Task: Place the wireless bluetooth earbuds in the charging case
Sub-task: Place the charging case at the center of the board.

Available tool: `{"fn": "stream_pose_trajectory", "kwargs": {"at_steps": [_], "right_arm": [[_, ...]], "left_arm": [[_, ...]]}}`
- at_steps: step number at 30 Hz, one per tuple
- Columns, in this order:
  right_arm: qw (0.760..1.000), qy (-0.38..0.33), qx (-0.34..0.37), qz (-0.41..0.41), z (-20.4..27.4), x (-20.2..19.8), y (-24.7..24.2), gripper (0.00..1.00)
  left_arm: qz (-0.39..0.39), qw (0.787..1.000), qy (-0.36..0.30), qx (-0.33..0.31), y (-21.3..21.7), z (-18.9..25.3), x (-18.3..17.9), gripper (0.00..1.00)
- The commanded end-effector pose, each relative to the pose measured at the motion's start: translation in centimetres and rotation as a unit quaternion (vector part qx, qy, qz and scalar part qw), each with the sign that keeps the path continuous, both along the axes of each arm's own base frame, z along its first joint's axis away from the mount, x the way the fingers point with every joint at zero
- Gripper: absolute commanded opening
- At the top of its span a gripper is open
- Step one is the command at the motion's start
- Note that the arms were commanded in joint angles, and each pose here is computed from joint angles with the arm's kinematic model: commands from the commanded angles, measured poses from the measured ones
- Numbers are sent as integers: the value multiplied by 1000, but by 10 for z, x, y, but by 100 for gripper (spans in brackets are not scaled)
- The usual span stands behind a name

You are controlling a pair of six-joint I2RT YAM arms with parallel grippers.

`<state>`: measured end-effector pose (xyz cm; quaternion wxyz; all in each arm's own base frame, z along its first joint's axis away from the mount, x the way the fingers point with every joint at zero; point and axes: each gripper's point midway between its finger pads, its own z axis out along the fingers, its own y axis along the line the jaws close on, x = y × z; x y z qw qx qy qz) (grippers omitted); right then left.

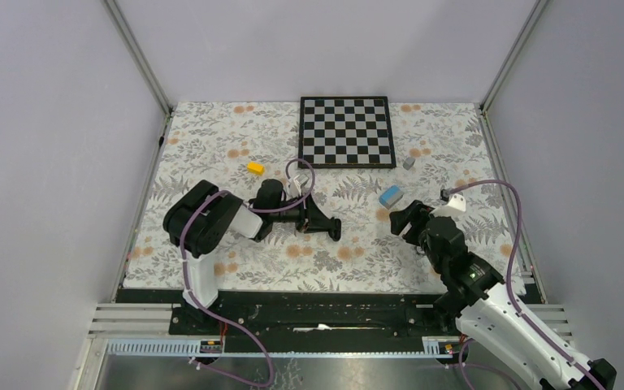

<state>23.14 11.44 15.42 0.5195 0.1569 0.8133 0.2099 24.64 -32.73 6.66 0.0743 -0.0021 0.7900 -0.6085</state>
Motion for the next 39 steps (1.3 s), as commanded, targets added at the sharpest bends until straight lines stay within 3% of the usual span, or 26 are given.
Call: {"fn": "stream_pose_trajectory", "kwargs": {"at_steps": [1,8,15,18,21,24,27,33,39], "right_arm": [[999,18,-23,-22,-14,-4,-13,74],[999,20,-31,-18,-14,-1,-11,75],[999,26,-24,-12,-18,-1,-7,78],[999,31,-27,-11,-22,-2,-7,85],[998,54,-46,-1,-33,-2,-4,88],[994,82,-72,13,-42,-2,0,98],[988,111,-105,22,-49,2,2,100],[974,151,-159,53,-44,21,17,100],[970,132,-202,18,-20,45,10,100]], "left_arm": [[7,998,-65,-5,-4,12,10,0],[21,989,-60,131,17,-29,14,0],[27,985,-59,160,23,-35,15,0],[28,983,-68,168,26,-30,15,24],[31,982,-77,172,29,-18,14,35],[31,979,-89,178,33,-3,10,53],[40,972,-114,200,43,12,9,71],[58,954,-156,249,66,55,8,78],[107,917,-238,302,98,118,15,80]]}}
